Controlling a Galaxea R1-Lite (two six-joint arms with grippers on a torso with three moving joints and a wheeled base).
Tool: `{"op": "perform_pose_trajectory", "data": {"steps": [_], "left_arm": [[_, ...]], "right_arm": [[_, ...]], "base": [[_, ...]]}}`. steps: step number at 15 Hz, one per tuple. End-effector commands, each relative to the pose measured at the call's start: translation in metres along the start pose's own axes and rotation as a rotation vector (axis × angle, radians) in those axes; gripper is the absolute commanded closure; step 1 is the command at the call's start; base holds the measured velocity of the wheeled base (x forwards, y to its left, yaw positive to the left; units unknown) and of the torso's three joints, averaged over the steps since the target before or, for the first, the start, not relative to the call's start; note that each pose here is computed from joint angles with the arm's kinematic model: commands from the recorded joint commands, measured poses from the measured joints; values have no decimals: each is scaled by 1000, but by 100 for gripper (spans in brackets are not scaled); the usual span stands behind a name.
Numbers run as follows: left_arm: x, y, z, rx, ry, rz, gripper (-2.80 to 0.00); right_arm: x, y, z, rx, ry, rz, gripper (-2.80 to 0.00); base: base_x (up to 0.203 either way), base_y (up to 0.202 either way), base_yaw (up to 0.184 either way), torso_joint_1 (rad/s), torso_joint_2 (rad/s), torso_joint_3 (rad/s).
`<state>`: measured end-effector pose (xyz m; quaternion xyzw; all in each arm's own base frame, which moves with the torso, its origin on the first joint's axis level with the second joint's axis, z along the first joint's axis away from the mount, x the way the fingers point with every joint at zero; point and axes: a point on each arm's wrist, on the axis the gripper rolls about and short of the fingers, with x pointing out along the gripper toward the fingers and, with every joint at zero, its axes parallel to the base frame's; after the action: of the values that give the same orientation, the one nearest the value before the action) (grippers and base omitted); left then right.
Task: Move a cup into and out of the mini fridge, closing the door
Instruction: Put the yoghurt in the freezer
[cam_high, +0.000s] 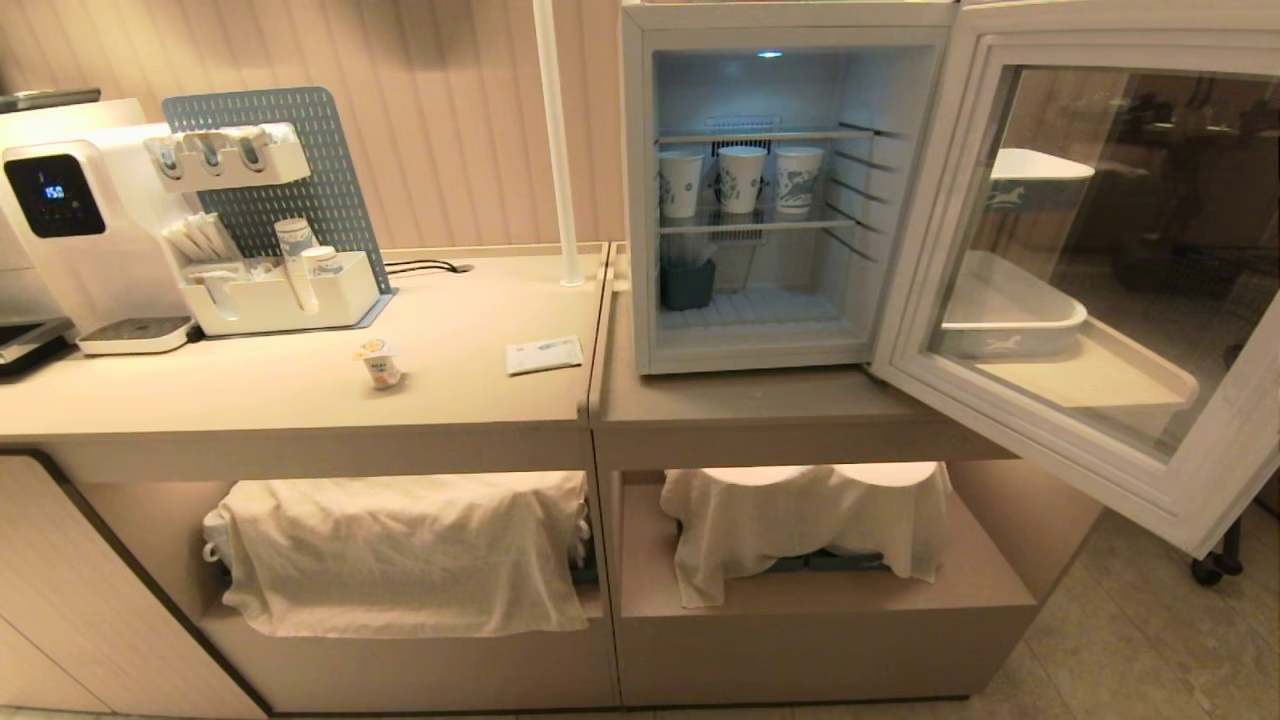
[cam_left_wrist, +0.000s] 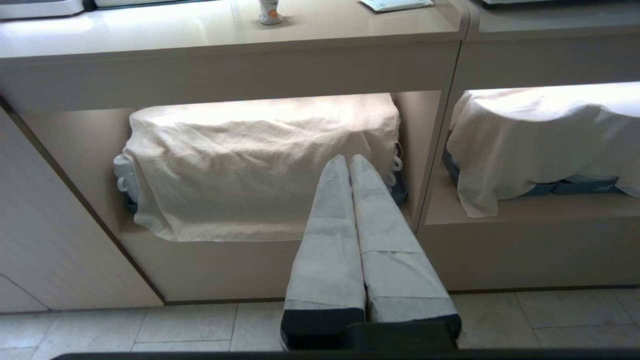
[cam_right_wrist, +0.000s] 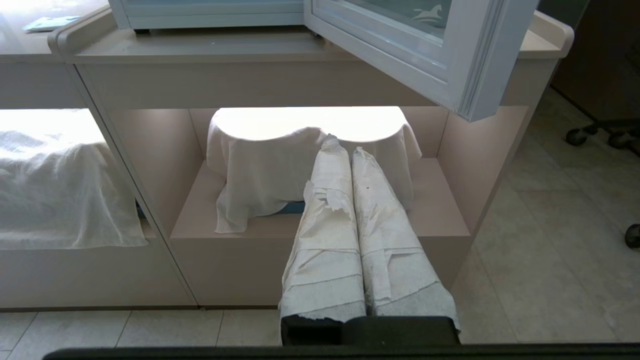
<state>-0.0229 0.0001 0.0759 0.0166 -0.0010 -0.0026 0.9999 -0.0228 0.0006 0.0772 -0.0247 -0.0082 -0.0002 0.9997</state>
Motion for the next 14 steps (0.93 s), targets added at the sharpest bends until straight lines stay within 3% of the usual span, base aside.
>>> {"op": "perform_pose_trajectory", "data": {"steps": [1,14], "left_arm": [[0,0,0,7,-1,-3,0],[0,0,0,-39,-3,-1,0]], "right_arm": [[1,0,-3,3,12,1,0],[1,0,-3,2,10,0,0]], "base": [[0,0,0,0,0,0],[0,0,0,0,0,0]]}}
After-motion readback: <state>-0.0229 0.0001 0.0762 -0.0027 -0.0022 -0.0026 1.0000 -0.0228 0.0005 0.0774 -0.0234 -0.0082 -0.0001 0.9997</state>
